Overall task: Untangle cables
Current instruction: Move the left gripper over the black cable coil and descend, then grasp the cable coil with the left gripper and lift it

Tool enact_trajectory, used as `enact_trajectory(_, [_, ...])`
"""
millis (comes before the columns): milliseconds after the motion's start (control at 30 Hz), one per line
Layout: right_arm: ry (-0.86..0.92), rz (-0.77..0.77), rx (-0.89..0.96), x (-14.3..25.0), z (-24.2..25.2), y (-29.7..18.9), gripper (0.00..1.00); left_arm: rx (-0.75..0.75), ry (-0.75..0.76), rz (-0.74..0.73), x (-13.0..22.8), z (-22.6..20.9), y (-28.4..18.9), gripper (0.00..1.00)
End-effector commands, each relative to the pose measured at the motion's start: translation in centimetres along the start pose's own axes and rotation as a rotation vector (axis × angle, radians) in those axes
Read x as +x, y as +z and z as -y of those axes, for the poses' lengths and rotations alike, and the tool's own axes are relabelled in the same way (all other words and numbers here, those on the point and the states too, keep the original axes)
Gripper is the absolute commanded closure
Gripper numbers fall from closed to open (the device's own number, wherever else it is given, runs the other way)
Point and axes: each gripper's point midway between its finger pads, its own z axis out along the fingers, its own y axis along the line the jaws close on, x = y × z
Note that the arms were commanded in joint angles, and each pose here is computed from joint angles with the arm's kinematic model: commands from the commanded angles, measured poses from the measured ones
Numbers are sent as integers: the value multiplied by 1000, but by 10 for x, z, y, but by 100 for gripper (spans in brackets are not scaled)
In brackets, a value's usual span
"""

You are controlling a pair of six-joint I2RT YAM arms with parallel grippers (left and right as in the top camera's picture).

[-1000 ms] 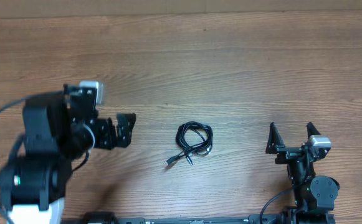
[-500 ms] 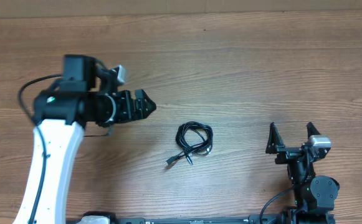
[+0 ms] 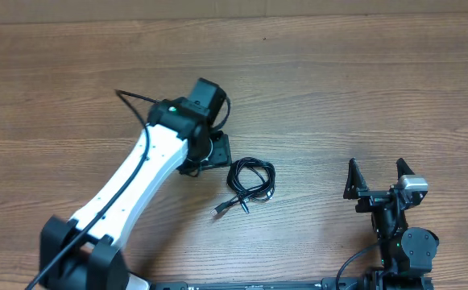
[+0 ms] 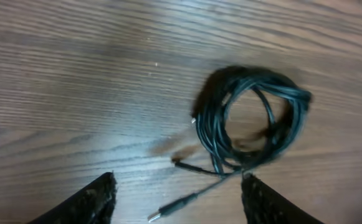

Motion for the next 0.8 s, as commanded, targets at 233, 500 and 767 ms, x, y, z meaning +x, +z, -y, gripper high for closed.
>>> enact_trajectory(233, [3,2,-7,2,-1,0,0,-1,-31,-100,3,32,60,37])
enact_trajectory(500, [3,2,-7,2,-1,0,0,-84,19,-131,13,29,87,38])
enact_trajectory(767, [3,2,-7,2,-1,0,0,-150,62,-118,14,30,117,76])
